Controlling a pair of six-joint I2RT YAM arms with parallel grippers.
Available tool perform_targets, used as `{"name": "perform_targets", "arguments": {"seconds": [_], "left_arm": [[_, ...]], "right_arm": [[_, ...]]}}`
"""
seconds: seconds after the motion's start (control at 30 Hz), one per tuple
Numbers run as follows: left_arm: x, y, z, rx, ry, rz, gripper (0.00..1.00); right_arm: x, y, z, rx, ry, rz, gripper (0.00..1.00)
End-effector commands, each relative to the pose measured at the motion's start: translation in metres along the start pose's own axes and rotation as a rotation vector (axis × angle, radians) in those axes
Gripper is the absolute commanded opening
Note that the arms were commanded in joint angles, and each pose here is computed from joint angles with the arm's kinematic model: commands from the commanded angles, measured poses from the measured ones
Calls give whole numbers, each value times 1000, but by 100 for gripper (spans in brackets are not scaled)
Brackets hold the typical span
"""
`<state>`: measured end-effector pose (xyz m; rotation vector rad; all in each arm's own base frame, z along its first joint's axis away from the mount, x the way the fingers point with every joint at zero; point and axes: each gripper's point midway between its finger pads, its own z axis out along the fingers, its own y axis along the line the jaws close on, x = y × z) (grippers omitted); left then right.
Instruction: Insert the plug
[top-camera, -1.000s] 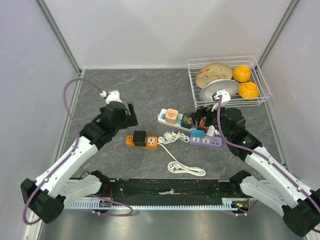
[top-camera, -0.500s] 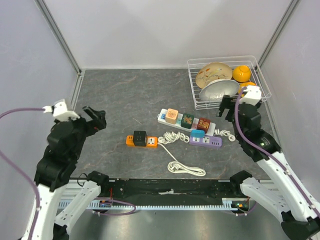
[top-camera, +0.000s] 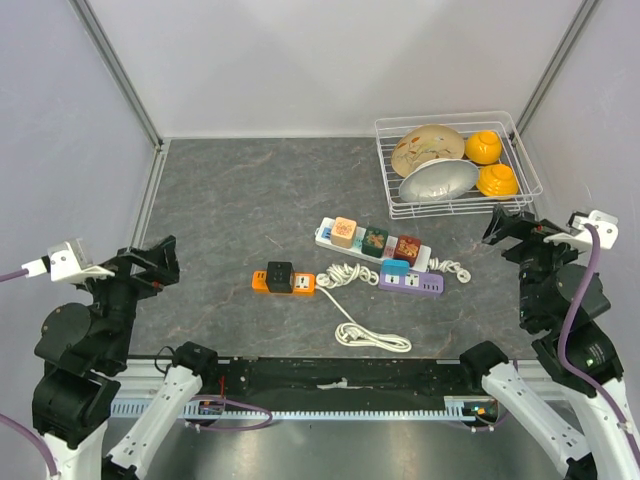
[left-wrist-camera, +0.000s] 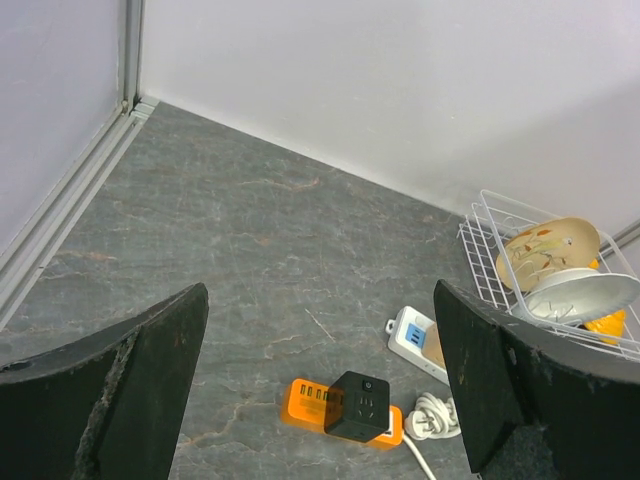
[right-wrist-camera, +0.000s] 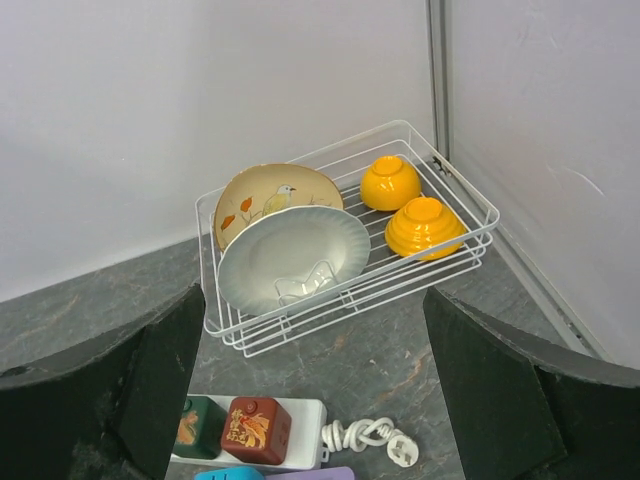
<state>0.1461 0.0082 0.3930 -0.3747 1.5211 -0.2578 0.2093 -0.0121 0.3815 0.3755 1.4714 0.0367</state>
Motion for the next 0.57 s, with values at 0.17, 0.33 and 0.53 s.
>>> {"name": "perform_targets", "arguments": {"seconds": [0.17,0.33,0.53], "left_arm": [[-11,6,-12,5,-44,42,100],[-10,4,-9,6,-41,42,100],[-9,1,-8,22,-40,31,99]], "right_arm": [[-15,-13,-11,14,-67,-16,98],[-13,-14,-11,14,-67,-17,98],[-14,-14,-11,13,-71,-24,98]]}}
